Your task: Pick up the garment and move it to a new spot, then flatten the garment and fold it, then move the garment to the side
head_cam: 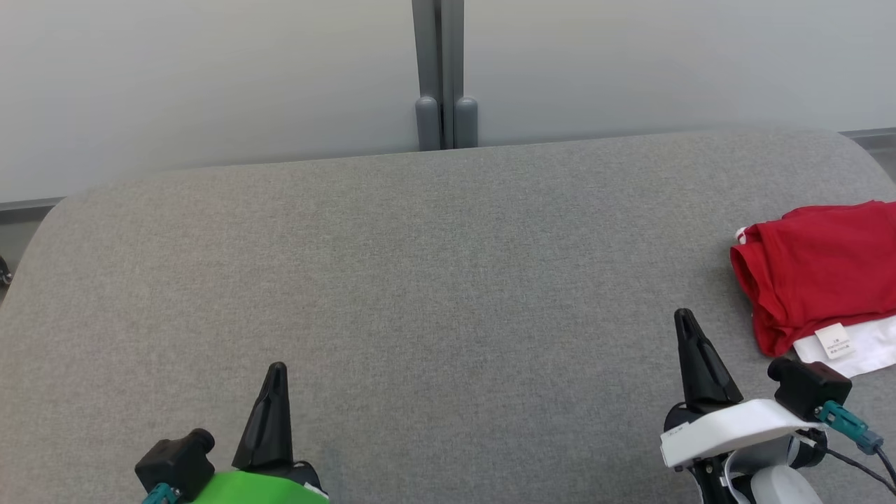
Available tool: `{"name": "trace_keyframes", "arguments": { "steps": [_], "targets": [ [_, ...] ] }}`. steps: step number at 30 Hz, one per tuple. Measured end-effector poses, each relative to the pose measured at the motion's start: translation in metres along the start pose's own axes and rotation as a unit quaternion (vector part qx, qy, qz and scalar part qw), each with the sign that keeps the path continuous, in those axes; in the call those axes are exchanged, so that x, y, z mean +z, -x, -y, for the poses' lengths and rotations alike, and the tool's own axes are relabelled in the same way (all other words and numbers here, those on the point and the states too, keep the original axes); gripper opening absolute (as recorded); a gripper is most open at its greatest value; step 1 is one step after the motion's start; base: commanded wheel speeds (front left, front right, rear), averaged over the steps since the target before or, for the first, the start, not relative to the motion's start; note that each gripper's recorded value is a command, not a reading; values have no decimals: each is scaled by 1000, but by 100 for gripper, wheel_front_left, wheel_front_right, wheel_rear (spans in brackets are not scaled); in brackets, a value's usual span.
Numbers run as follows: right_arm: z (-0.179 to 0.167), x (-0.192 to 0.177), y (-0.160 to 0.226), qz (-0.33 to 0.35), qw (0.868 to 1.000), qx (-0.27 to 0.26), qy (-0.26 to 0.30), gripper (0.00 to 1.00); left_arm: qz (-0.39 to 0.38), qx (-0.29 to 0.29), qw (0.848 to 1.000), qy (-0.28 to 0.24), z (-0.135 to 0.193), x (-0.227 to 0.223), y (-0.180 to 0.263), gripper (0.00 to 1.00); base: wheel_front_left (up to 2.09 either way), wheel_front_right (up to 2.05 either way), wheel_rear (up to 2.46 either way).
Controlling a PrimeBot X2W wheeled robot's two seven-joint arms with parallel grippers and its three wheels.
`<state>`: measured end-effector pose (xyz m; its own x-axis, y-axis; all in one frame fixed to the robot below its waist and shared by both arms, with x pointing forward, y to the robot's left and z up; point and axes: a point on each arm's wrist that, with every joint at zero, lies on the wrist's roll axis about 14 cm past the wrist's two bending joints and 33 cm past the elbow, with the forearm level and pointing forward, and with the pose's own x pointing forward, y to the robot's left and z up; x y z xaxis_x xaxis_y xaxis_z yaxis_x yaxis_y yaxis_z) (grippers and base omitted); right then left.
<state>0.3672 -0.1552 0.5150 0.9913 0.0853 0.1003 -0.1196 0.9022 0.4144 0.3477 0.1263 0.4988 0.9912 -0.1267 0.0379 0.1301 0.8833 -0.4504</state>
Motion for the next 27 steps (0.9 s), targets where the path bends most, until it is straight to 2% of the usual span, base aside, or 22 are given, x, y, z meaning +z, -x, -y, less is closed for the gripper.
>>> {"name": "trace_keyframes", "arguments": {
  "steps": [14,27],
  "targets": [
    [14,0,-2,-7,994,-31,-105,0,-8,31,994,102,-19,2,-5,0,0,0,0],
    [24,0,-4,-9,981,-50,-188,0,-9,49,982,182,-31,4,-9,0,0,0,0]
  ]
}}
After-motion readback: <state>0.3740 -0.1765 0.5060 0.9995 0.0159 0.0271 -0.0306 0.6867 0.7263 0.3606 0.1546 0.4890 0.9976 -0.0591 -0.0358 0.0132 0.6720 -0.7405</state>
